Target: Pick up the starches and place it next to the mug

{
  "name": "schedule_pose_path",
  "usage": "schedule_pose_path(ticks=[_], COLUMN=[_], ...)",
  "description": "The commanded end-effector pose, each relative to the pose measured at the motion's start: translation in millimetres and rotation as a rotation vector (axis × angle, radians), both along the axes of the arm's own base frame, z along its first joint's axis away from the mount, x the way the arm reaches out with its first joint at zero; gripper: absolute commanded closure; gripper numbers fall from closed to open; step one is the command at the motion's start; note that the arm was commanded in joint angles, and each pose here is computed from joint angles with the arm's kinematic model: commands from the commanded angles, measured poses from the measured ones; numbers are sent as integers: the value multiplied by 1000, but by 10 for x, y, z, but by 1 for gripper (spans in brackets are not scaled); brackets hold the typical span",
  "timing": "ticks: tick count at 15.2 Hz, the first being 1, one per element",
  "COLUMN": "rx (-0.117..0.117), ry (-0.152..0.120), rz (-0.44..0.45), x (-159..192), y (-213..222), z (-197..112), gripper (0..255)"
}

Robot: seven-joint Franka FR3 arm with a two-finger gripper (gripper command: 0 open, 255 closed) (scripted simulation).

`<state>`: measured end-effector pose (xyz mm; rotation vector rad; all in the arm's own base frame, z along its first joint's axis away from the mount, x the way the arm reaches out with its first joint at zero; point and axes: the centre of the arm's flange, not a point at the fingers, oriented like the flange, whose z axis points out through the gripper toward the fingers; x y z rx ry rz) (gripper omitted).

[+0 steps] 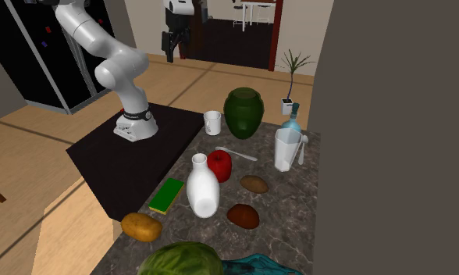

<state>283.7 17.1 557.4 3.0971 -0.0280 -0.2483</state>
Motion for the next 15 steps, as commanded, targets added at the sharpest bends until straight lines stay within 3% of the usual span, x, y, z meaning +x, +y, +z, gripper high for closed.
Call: schedule_pose_path(ticks=[1, 15], rx=[0, -94], ry=[0, -33], rz=[0, 6], x=[0, 1043], y=[0, -688], z=[0, -1237], gripper=[0, 0])
